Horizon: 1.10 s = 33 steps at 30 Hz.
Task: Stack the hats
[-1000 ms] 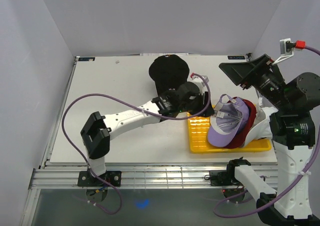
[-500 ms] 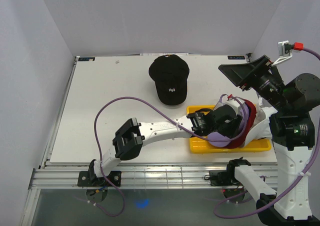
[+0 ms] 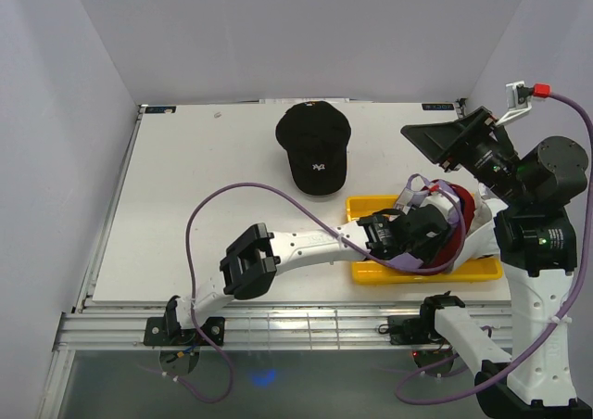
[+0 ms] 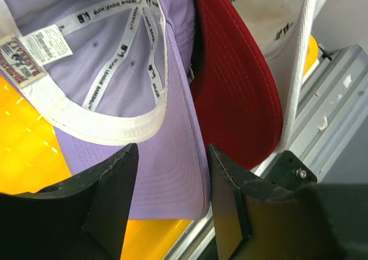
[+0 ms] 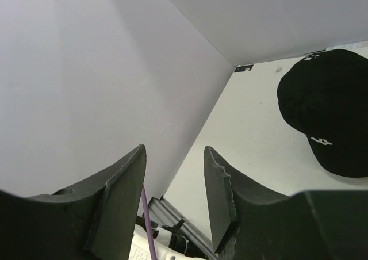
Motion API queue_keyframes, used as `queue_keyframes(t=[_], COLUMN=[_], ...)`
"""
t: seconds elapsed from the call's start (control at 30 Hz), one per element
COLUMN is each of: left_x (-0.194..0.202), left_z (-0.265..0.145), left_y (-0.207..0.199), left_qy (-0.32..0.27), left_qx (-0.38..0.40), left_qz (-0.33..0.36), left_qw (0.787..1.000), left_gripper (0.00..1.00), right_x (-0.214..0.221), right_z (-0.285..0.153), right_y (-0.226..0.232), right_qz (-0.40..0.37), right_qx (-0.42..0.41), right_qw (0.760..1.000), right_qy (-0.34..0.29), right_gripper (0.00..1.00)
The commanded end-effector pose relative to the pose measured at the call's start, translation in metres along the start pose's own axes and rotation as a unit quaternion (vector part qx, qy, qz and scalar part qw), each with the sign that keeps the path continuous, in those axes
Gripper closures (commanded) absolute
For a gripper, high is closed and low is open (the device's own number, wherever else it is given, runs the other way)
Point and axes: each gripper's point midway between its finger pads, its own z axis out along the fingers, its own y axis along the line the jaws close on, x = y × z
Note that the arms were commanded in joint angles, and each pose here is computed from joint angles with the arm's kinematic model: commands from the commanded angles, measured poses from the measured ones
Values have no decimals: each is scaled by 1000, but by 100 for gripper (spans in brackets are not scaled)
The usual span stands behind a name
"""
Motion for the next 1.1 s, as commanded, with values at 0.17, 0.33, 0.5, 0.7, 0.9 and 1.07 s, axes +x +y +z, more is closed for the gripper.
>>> queue_keyframes(t=[0.17, 0.33, 0.5, 0.7, 0.9, 1.07], left_x=[-7, -5, -20, -58, -87, -107], left_z=[-1, 0, -11, -43, -76, -98], left_y=[13, 15, 9, -10, -1, 14], left_qy=[-8, -1, -14, -40, -60, -78], left_qx=[-54, -60, -48, 8, 54, 94], left_qz=[17, 15, 8, -36, -92, -133], left_qw=[998, 998, 999, 999, 992, 984], left_gripper=[43, 68, 100, 100, 100, 100], right_x=[1, 0, 0, -3, -3, -4], right_z=[-3, -3, -3, -3, -4, -5], right_y=[2, 2, 2, 4, 6, 8], right_qz=[-24, -26, -26, -28, -29, -30], right_qx=[-8, -7, -7, -9, -11, -13], right_qw=[1000, 1000, 1000, 1000, 999, 999], right_qy=[-4, -6, -6, -9, -9, -12], right_gripper=[49, 49, 49, 49, 49, 49])
